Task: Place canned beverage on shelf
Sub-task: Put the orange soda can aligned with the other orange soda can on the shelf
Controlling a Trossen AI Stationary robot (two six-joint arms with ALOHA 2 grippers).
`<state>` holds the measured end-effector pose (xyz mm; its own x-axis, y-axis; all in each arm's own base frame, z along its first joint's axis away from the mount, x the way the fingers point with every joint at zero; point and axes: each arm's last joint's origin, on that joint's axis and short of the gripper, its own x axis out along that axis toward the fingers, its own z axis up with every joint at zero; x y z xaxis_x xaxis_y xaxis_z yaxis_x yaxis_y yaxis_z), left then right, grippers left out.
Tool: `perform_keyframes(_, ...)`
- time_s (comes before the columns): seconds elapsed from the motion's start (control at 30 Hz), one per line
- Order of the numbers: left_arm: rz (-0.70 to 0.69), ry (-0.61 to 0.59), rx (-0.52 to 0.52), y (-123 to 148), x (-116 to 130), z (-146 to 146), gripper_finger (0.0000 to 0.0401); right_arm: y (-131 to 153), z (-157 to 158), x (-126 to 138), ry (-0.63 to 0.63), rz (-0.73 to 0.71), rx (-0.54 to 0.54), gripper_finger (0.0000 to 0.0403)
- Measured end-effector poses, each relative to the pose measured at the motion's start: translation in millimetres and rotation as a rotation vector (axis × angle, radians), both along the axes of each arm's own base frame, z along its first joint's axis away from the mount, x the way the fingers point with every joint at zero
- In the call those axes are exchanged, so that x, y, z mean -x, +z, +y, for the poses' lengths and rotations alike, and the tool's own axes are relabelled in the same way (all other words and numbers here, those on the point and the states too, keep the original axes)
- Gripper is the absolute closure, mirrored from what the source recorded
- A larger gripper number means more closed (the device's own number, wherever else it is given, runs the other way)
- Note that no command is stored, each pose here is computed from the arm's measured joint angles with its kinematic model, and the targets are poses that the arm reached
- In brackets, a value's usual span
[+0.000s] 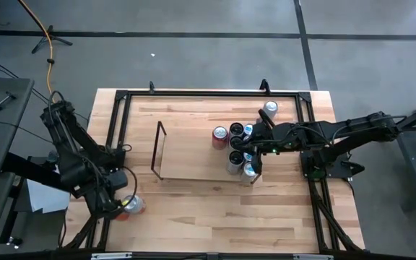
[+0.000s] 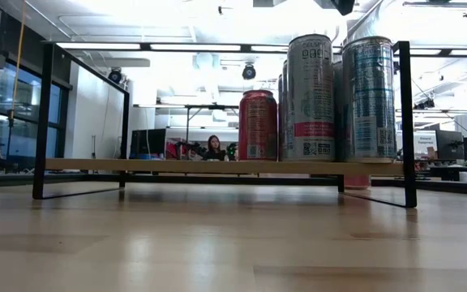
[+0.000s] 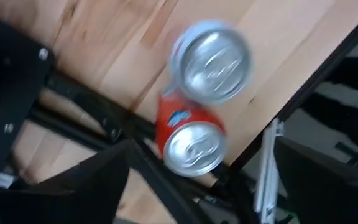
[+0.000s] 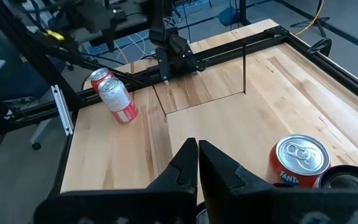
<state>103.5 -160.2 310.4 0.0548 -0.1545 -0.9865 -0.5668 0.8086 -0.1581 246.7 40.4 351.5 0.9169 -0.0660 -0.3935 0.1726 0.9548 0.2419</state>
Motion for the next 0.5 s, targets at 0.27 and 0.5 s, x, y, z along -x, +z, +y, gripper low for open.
perform_keyframes(0.27,0.102,0.108,-0.017,-15.7,8.9,-4.3,0.0004,0.0,0.0,0.0,-0.009,-0.001,-0.022,0.0402)
perform_keyframes(0.5,0.117,0.131,-0.009,-20.4,12.0,-16.4,0.0004,0.1,0.0,0.0,-0.012,-0.002,-0.027,0.0402)
